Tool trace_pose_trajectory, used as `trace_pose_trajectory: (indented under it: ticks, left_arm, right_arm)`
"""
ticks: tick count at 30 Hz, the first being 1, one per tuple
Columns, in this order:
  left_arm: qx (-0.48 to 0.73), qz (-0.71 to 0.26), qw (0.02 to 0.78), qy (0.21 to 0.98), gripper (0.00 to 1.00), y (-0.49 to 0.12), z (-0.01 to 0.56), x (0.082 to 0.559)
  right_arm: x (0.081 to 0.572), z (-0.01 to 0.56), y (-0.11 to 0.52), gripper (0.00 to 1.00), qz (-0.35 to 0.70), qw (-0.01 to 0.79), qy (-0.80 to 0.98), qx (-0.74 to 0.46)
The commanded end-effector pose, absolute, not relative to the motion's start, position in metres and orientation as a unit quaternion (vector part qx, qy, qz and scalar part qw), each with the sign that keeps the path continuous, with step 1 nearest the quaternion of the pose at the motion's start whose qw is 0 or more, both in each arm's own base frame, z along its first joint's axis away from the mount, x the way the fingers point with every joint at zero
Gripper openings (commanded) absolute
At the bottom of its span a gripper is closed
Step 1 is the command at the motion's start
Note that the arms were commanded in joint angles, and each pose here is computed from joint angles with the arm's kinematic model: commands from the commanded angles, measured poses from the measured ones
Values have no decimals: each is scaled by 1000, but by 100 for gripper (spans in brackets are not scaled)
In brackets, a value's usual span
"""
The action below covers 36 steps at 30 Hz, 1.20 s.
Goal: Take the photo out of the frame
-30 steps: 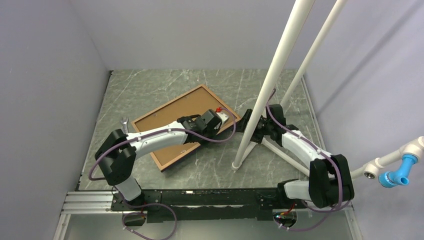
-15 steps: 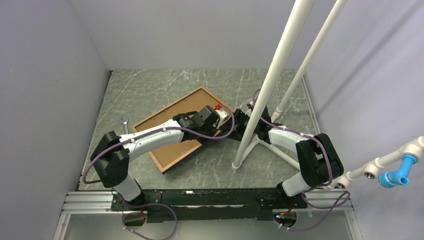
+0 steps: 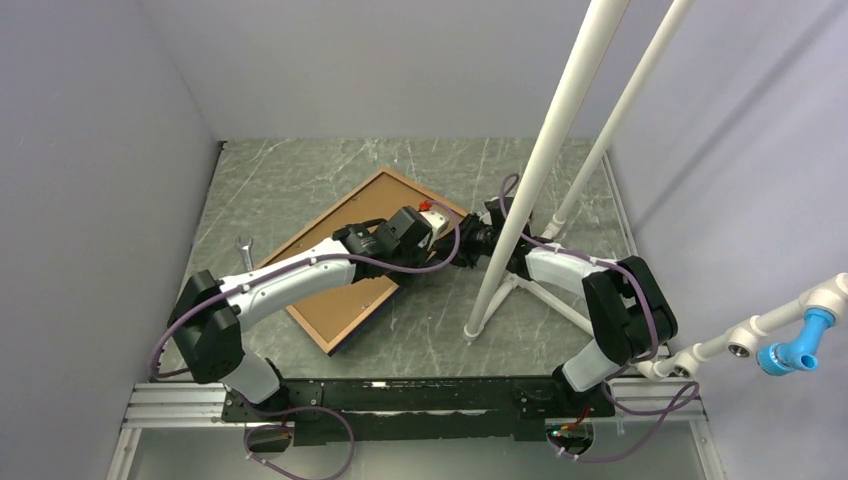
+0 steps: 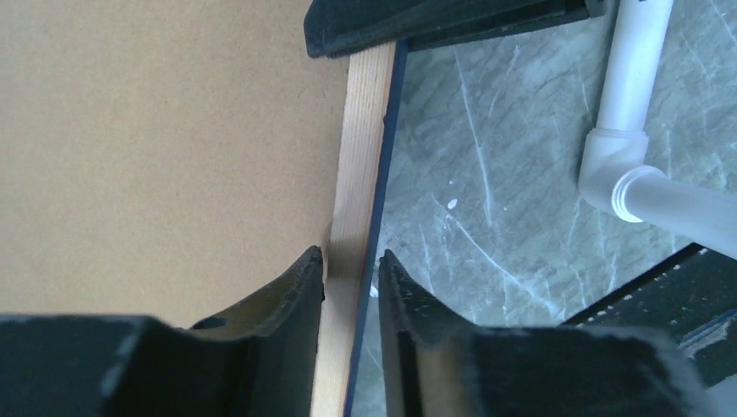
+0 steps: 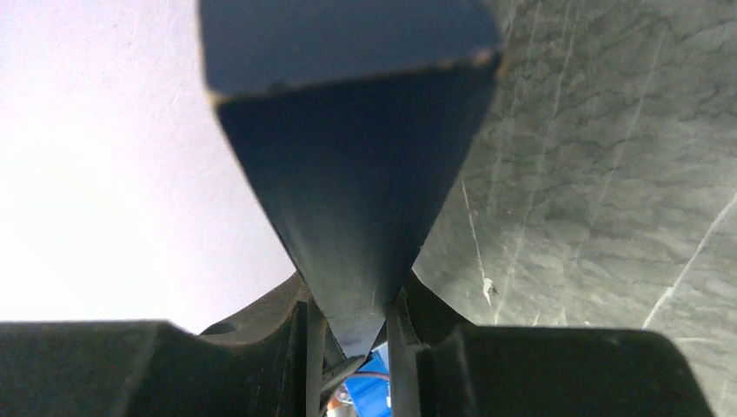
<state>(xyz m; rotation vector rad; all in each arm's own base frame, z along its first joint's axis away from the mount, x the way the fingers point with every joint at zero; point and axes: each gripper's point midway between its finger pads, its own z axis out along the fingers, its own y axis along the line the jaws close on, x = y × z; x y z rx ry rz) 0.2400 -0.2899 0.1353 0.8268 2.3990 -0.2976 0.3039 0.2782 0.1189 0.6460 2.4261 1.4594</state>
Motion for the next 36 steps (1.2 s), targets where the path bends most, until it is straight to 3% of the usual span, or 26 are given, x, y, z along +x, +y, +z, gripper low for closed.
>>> trace_pose_trajectory:
  ticks: [1, 3, 10, 16, 23, 26, 31, 34, 35, 36]
  left_arm:
    - [269, -94, 330, 900, 43, -278, 171, 239]
    - [256, -61, 336, 904, 56, -266, 168, 236]
    - [274, 102, 359, 886, 86, -232, 155, 221]
    - [310, 231, 355, 851, 86, -210, 141, 227]
    - [354, 272, 364, 818, 68, -216, 146, 242]
    - [364, 282, 351, 816, 65, -219, 139, 243]
    - [366, 283, 350, 814, 40, -218, 137, 244]
    - [375, 282, 349, 811, 14, -218, 142, 244]
    - [374, 284, 351, 810, 6, -217, 146, 244]
    - [373, 285, 353, 809, 0, -215, 151, 244]
  right_arm:
    - [321, 133, 277, 0, 472, 150, 832, 251]
    - [321, 136, 275, 0, 468, 143, 828, 272]
    - [319, 146, 273, 0, 443, 120, 829, 318]
    - [316, 152, 279, 0, 440, 111, 830, 324]
    - [309, 156, 284, 0, 441, 112, 825, 335]
    - [305, 159, 287, 0, 443, 116, 822, 339]
    - [303, 163, 285, 0, 443, 127, 822, 334]
    - [302, 165, 284, 0, 440, 134, 828, 322]
    - [302, 166, 284, 6, 441, 142, 829, 315]
    - [303, 168, 282, 19, 438, 154, 830, 308]
